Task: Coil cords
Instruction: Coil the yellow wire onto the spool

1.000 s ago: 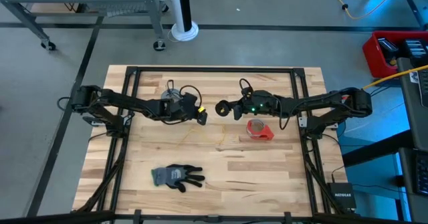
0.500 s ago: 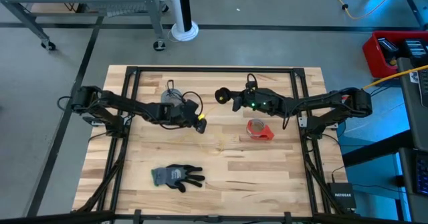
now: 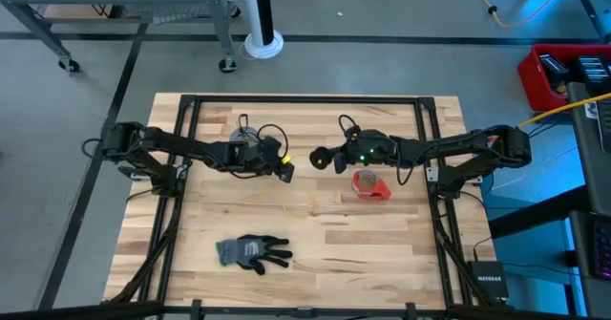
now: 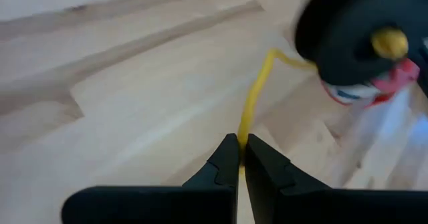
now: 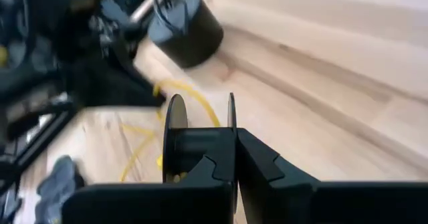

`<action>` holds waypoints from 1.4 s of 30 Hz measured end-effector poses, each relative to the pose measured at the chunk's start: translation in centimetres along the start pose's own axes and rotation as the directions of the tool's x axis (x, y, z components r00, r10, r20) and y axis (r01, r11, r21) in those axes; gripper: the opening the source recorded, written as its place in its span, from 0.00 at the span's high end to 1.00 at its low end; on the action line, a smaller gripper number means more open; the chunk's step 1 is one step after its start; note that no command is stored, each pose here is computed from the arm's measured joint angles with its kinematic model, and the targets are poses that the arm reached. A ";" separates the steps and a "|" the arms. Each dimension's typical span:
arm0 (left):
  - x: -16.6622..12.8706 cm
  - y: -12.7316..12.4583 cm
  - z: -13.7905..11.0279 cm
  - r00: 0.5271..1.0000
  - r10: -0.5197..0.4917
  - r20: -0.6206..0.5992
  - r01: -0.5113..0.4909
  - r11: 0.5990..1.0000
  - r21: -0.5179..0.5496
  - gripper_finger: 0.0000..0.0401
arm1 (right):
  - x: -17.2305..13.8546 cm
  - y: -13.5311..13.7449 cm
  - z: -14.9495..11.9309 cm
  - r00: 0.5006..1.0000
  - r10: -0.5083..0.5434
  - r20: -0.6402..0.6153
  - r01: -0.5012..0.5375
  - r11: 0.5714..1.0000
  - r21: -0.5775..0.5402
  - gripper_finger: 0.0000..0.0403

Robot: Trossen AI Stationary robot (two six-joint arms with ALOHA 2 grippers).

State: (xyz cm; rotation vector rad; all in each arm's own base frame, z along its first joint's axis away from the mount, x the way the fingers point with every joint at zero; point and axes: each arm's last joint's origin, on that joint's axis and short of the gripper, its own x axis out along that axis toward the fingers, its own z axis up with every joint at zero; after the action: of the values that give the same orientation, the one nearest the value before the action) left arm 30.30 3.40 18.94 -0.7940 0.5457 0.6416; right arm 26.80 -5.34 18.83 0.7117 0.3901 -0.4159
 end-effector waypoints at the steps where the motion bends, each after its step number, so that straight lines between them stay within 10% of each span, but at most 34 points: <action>1: 0.1 0.1 0.2 1.000 -0.005 0.003 0.005 1.000 -0.011 0.99 | 0.0 -0.1 -0.1 1.000 -0.007 -0.008 0.007 1.000 0.001 0.98; 15: -0.1 -1.5 2.3 0.963 -0.243 0.117 0.253 0.964 -0.086 0.99 | 0.0 -0.4 0.0 0.994 -0.103 0.043 0.099 0.992 0.080 0.98; 42: 1.3 -6.3 3.2 0.947 -0.303 0.106 0.296 0.952 0.074 0.99 | 3.6 0.4 1.0 0.978 -0.134 0.159 0.109 0.982 0.155 0.98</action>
State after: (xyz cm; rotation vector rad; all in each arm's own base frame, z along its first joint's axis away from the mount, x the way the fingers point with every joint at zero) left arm 36.29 2.95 22.93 -0.7617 0.3262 0.3857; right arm 30.22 -6.61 18.04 0.7902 0.2458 -0.6214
